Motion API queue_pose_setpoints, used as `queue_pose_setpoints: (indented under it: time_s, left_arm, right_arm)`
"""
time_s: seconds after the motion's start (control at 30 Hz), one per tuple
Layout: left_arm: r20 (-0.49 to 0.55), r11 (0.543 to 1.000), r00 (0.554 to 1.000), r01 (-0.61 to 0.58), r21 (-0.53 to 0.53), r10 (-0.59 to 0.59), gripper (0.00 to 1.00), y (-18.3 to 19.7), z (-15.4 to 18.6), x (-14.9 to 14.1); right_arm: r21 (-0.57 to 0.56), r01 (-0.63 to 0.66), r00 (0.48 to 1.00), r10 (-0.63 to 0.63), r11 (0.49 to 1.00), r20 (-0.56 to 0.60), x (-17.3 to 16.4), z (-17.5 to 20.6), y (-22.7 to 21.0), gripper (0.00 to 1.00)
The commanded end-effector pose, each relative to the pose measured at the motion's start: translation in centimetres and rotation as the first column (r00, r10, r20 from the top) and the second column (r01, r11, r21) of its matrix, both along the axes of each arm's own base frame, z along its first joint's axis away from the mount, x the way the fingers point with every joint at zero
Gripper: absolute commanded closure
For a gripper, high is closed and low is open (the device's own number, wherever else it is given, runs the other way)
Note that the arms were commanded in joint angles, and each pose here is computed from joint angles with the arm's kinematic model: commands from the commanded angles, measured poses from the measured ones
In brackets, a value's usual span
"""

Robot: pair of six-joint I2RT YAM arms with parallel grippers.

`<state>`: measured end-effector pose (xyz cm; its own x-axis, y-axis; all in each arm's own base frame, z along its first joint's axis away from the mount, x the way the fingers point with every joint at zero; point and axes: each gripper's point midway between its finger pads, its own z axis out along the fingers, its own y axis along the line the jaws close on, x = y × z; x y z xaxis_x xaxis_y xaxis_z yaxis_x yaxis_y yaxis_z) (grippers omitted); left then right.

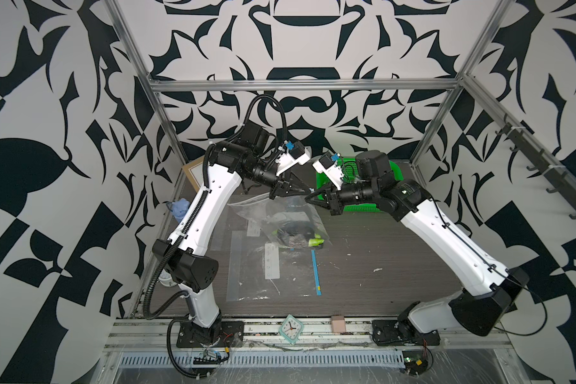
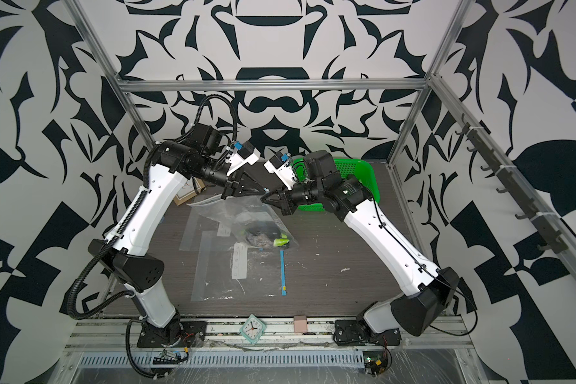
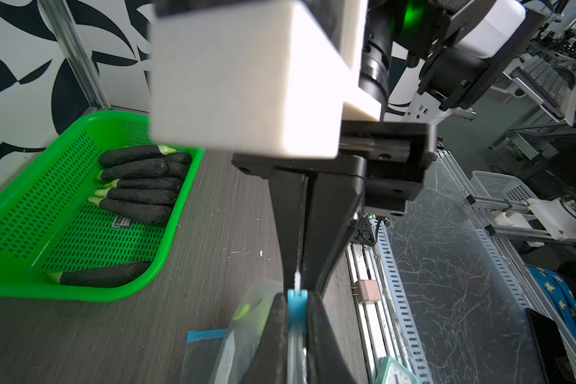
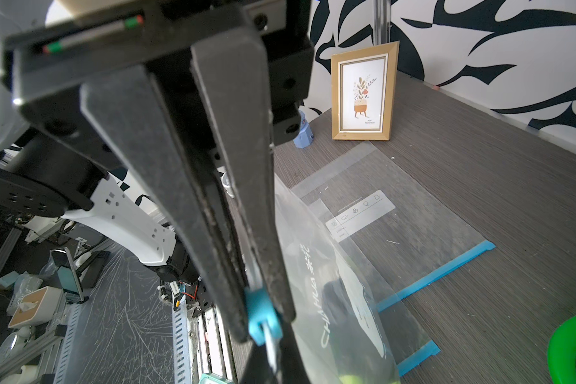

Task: Place the eggplant in a zip-top bag and seal the zipper
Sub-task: Zip the zipper on the zipper food storage bag.

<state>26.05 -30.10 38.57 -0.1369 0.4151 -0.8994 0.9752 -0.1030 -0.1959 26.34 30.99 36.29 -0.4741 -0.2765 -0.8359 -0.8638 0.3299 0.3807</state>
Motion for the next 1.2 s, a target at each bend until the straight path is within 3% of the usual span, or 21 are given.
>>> queue_pose_setpoints:
  time_s: [0.0, 0.13, 0.2, 0.27, 0.47, 0.77, 0.9, 1.17]
  left_arm:
    - [-0.034, 1.000, 0.999, 0.020, 0.000, -0.020, 1.00, 0.1, -0.1, -0.7]
    - [-0.033, 1.000, 0.999, 0.019, 0.001, -0.019, 1.00, 0.2, -0.1, -0.7]
    - [-0.031, 1.000, 0.999, 0.017, 0.002, -0.017, 1.00, 0.2, -0.1, -0.8]
    - [-0.031, 1.000, 0.999, 0.017, 0.001, -0.017, 1.00, 0.2, 0.0, -0.8]
    - [-0.035, 1.000, 0.999, 0.010, 0.009, -0.010, 1.00, 0.2, -0.2, -0.6]
    - [-0.030, 0.998, 0.999, -0.027, 0.055, 0.028, 1.00, 0.4, -1.1, 0.1]
    - [-0.025, 0.996, 0.999, -0.046, 0.074, 0.048, 0.95, 0.5, -1.4, 0.4]
    - [-0.022, 0.990, 0.996, -0.087, 0.114, 0.090, 0.95, 1.0, -2.2, 1.3]
  right_arm:
    - [0.038, 0.000, 0.997, -0.003, 0.999, 0.079, 0.1, 2.0, 0.0, 1.00]
    - [0.068, 0.023, 0.995, -0.030, 0.997, 0.100, 0.4, 2.6, -0.4, 0.85]
    - [0.081, 0.031, 0.993, -0.040, 0.996, 0.111, 0.5, 2.9, -0.6, 0.82]
    - [0.093, 0.036, 0.992, -0.046, 0.995, 0.118, 0.6, 3.1, -0.7, 0.83]
    - [0.112, 0.041, 0.987, -0.058, 0.993, 0.147, 0.7, 3.5, -1.0, 1.00]
    - [0.130, 0.068, 0.982, -0.089, 0.989, 0.166, 0.4, 4.2, -2.7, 1.00]
    - [0.139, 0.093, 0.979, -0.116, 0.986, 0.166, 0.4, 4.5, -4.0, 1.00]
    - [0.094, 0.237, 0.958, -0.249, 0.967, 0.144, 1.1, 4.1, -8.0, 1.00]
